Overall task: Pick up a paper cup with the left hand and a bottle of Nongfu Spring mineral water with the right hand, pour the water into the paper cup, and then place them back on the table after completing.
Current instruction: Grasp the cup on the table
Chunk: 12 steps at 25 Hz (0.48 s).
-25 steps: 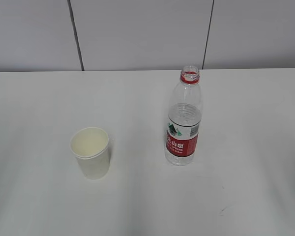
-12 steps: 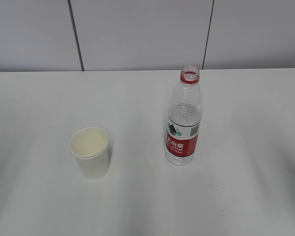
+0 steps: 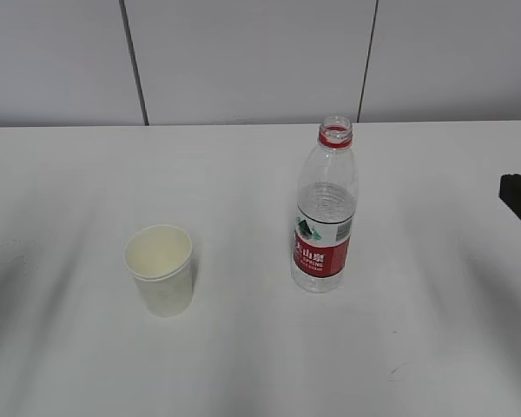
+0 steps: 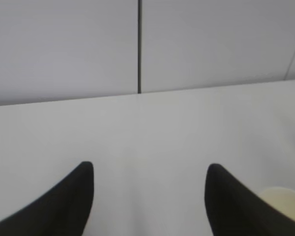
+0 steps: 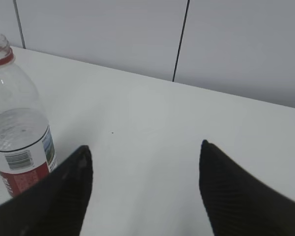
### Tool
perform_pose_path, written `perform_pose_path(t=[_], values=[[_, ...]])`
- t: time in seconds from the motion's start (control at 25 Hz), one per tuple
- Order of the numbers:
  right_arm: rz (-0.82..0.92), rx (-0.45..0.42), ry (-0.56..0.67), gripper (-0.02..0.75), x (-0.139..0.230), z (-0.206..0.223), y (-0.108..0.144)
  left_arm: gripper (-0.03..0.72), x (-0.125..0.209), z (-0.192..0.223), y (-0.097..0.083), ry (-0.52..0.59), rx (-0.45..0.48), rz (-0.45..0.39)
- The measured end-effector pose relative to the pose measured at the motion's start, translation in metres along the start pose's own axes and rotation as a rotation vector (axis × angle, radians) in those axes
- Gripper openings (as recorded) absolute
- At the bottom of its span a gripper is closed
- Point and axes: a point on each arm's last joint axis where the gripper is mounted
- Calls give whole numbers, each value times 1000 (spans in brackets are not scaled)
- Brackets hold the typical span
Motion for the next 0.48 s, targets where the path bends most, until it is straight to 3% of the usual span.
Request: perform_pose_path(t=[0.48], values=[[2,-34,59,505,14,22,2,447,32,43,-39,163,176,55]])
Point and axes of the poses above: a point on each arm's last joint axis where the gripper is mounted, z pointing out along that axis toward the gripper, y along the wrist's bending axis when the last joint is at zero, x = y × z, and after that the axes turned 15 degrees about z, right-handed
